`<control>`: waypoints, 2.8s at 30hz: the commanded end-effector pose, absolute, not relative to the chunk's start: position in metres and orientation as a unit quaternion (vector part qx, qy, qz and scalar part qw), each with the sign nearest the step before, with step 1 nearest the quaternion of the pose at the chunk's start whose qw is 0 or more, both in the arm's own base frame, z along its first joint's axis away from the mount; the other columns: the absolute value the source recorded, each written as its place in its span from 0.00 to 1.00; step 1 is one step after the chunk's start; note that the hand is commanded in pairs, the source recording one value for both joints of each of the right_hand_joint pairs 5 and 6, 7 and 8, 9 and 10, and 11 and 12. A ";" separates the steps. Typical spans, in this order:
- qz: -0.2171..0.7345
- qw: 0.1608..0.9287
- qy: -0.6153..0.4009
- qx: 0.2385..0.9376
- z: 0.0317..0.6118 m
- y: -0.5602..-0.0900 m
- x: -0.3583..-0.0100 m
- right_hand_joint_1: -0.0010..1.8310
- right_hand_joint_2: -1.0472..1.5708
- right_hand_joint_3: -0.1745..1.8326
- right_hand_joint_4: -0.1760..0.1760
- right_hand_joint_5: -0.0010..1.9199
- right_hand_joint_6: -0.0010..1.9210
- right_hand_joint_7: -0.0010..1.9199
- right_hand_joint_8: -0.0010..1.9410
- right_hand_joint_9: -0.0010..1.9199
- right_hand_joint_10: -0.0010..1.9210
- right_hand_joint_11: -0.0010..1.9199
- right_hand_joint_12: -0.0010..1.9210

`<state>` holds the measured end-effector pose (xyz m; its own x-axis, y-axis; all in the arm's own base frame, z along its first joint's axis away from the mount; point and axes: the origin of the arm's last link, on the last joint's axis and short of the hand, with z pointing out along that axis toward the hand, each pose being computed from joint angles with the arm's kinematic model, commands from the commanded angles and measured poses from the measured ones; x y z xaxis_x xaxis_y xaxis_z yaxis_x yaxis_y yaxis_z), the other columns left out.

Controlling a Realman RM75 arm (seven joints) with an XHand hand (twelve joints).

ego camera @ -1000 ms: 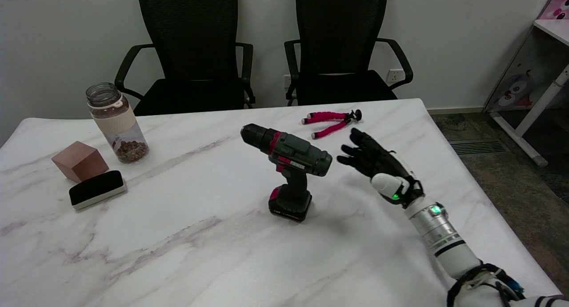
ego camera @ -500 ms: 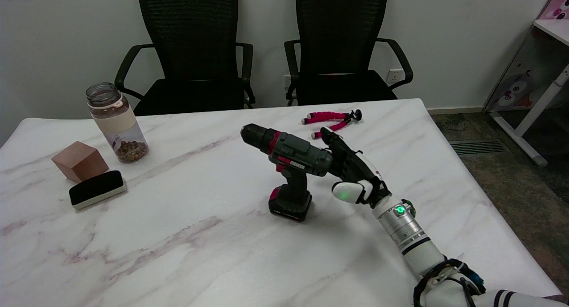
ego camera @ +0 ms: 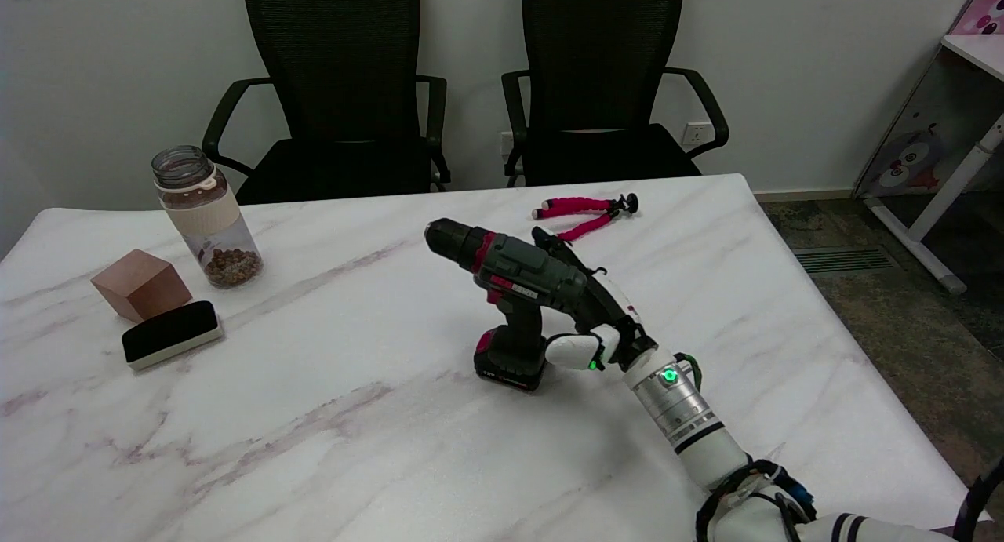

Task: Pick up the power screwdriver.

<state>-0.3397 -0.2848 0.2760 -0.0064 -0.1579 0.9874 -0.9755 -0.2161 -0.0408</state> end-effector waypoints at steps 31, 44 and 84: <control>0.511 0.391 -0.483 0.593 0.233 -0.311 -0.344 0.50 0.40 0.34 0.45 0.00 0.00 0.00 0.00 0.17 0.17 0.23 0.23; 0.507 0.393 -0.488 0.592 0.232 -0.312 -0.346 0.52 0.44 0.35 0.43 0.00 0.00 0.00 0.00 0.32 0.32 0.47 0.47; 0.513 0.394 -0.488 0.586 0.235 -0.314 -0.345 0.50 0.57 0.41 0.50 0.60 0.60 0.60 0.59 0.91 0.91 1.00 1.00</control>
